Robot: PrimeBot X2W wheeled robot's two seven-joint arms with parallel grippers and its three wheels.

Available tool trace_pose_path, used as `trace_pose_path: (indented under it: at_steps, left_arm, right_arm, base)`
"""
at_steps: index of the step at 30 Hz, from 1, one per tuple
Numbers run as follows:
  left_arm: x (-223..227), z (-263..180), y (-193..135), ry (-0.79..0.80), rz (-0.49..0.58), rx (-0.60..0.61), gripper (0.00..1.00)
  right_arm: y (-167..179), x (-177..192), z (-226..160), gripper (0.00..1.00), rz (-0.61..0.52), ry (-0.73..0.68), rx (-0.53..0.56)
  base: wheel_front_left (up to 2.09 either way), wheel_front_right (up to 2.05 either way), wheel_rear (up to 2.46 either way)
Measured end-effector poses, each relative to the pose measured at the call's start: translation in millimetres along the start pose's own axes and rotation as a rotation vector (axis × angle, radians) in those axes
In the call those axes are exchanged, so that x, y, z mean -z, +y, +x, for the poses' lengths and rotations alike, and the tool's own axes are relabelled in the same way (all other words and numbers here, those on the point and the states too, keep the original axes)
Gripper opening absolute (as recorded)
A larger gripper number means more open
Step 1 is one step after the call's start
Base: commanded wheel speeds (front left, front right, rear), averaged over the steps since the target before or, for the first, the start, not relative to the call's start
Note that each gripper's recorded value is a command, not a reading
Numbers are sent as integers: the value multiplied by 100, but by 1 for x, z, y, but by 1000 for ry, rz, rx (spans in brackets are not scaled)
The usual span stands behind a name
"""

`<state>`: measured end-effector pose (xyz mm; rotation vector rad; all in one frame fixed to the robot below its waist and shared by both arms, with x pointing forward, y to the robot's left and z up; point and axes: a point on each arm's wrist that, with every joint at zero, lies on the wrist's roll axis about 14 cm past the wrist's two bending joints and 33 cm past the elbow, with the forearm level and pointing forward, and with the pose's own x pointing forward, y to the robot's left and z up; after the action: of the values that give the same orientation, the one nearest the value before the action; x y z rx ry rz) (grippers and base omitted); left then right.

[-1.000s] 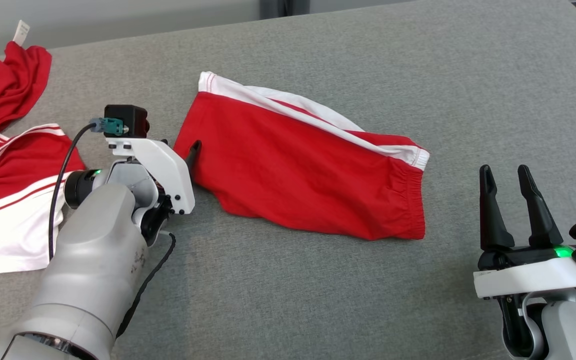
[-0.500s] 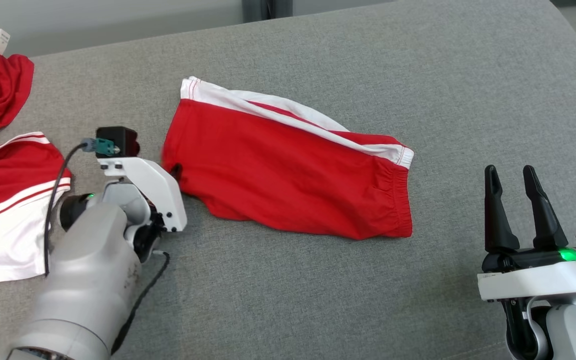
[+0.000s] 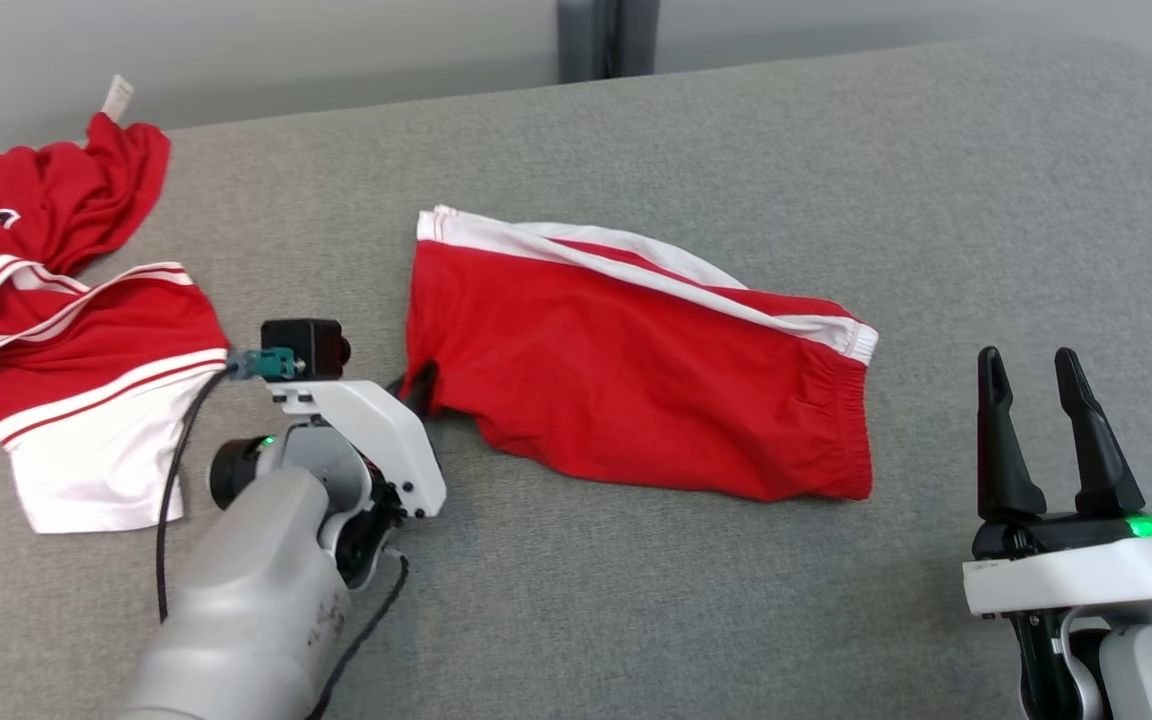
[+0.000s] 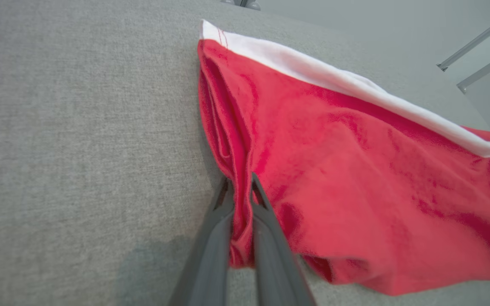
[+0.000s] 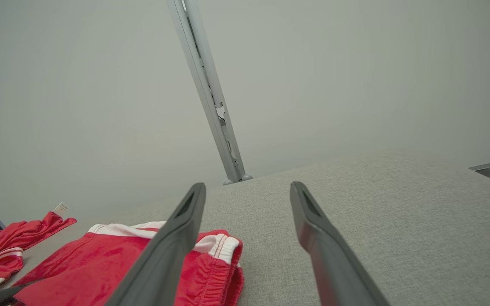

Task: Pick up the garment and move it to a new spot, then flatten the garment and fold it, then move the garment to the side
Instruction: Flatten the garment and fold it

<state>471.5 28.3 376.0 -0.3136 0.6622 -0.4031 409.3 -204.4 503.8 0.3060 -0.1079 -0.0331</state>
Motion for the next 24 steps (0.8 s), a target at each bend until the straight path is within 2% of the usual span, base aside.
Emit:
trace_pose_path:
  at_steps: [8,17,24]
  left_arm:
    - [5,-30,-11,-115,-136,40,0]
    - [31,-60,6,-128,-208,-56,0]
    - [36,-75,-1,-132,-246,-71,0]
  right_arm:
    - [16,-1,0,100,-4,-2,-47]
    - [30,2,-2,100,-18,28,-88]
    - [30,4,-8,100,-30,51,-89]
  base:
    - [0,0,0]
    - [0,0,0]
    - [0,0,0]
